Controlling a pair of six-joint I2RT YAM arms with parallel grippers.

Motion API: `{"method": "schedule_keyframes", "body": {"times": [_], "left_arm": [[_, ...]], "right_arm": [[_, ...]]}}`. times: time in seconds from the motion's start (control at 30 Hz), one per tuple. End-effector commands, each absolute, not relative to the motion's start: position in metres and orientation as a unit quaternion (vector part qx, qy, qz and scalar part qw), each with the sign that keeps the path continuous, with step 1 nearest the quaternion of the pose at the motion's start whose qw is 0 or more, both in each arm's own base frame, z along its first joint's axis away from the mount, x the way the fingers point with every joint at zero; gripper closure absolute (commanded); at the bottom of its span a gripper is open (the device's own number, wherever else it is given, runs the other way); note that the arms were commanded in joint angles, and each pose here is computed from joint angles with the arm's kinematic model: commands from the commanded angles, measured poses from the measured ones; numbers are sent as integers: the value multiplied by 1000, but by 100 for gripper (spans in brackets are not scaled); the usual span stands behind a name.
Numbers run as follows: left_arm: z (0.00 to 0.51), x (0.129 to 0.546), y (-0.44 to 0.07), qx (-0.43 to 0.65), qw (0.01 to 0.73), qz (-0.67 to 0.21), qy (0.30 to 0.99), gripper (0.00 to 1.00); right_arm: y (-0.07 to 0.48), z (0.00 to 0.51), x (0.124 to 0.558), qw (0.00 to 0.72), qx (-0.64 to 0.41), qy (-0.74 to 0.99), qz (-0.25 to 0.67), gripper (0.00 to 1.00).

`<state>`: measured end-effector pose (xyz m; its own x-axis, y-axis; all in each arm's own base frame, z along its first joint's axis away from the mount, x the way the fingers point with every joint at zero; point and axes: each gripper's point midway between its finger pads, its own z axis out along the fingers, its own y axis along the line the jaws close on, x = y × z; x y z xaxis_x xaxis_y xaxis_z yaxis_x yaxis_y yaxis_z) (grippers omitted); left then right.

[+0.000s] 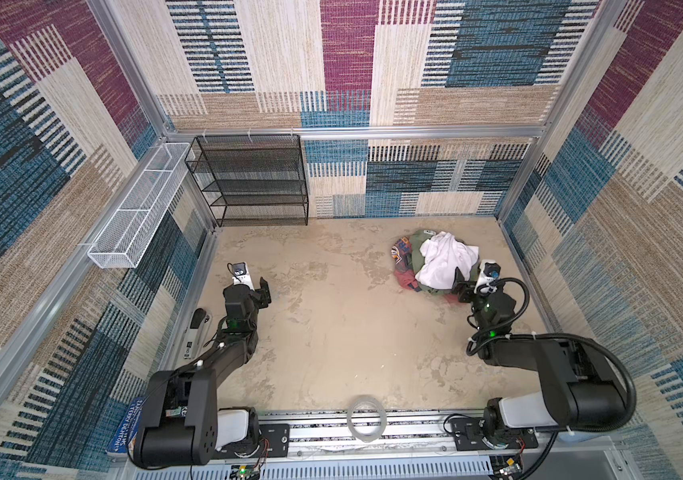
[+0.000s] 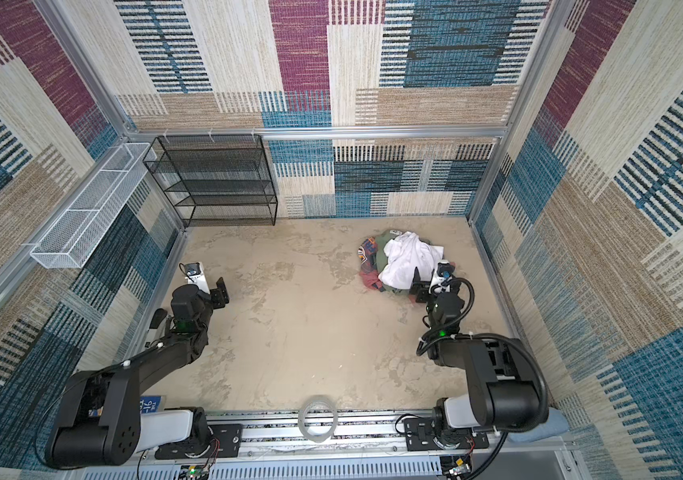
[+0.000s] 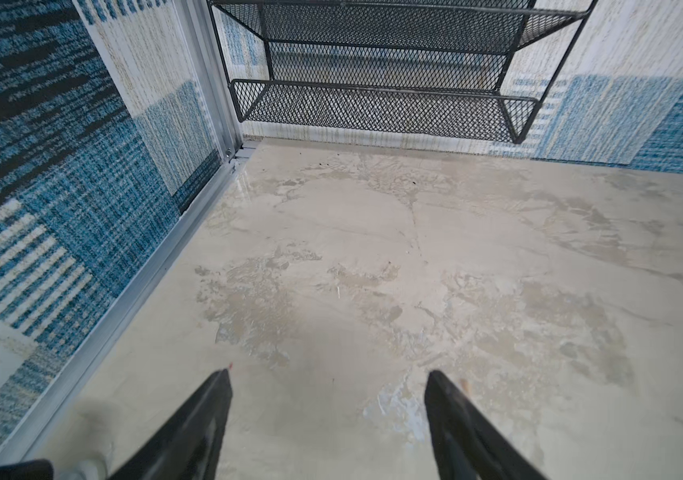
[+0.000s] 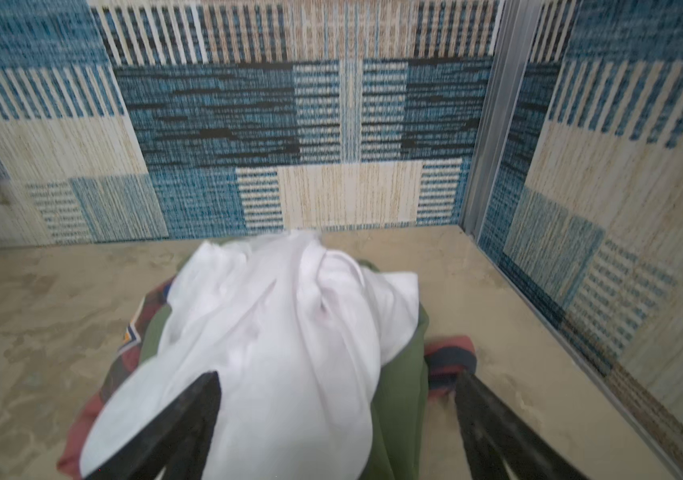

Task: Pick out a specific cloth from the pile
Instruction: 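Reach the right gripper to the maroon printed shirt at the pile's edge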

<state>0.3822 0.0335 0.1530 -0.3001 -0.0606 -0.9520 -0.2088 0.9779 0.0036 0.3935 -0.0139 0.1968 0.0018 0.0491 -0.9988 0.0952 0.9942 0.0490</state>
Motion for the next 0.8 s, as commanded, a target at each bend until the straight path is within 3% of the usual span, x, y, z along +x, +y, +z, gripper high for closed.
{"method": "schedule_keyframes", "body": {"times": [0.0,0.17,0.3,0.53,0.77], "left_arm": [[157,371,30,-119,554,34,823,29],[190,366,6,-109,549,0,828,33],[198,362,-10,-105,534,-19,839,33],[198,358,-29,-95,499,-39,861,35],[192,356,-38,-88,486,-55,868,35]], "right_arm": [[-13,204,395,673,73,736,3,15],[11,254,400,668,68,740,43,19],[52,259,409,631,30,773,63,22],[128,219,418,545,-53,833,70,36],[163,168,425,480,-83,871,63,51]]}}
